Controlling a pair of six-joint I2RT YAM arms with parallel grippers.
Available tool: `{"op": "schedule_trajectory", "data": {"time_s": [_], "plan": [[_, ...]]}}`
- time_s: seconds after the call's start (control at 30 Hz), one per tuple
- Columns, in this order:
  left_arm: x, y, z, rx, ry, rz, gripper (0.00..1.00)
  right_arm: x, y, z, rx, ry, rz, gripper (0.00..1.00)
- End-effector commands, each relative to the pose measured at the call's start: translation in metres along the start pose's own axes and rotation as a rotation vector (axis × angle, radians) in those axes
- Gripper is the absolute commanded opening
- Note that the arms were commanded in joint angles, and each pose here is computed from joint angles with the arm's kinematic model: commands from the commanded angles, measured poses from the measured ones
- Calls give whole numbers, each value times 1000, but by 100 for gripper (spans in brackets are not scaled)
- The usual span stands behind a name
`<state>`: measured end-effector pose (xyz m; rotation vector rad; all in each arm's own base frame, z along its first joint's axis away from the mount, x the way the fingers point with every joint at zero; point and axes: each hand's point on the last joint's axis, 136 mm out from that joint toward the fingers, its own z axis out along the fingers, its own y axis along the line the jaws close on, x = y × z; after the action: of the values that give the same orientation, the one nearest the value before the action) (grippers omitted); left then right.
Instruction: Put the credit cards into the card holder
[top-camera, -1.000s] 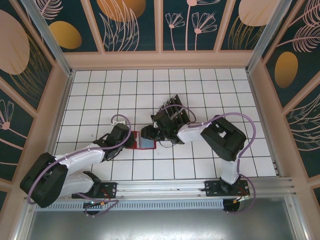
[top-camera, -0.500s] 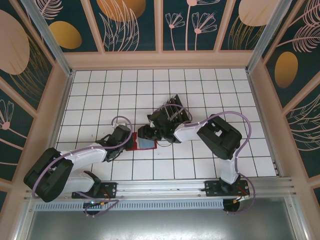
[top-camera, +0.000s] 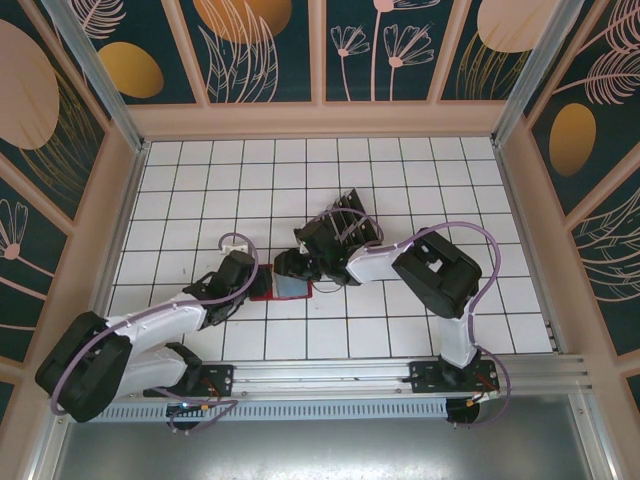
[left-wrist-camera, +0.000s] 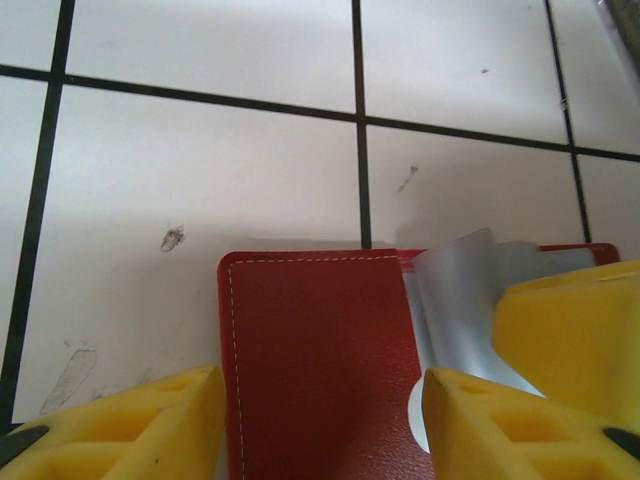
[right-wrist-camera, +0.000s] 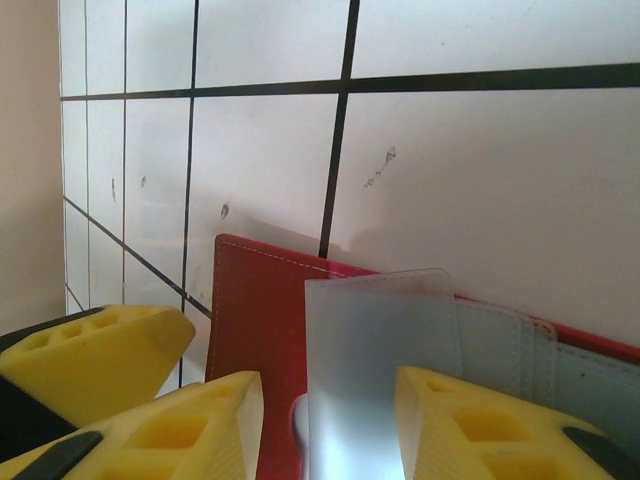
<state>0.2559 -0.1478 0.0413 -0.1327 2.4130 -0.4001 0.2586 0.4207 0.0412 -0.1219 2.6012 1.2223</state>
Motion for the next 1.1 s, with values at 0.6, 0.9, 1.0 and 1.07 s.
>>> {"op": "schedule_trajectory", "data": {"time_s": [0.6,0.9,1.0,1.07], "plan": [[16,-25,-5,170,17,32,55,16,-17,3,28,24,99,41],[19,-27,3,155,30,48,55,15,-13,3,13,22,106,41],[20,-25,6,142,36,54,55,15,-11,3,6,23,105,41],[21,-25,8,128,37,62,56,14,-10,2,2,22,109,42]]}}
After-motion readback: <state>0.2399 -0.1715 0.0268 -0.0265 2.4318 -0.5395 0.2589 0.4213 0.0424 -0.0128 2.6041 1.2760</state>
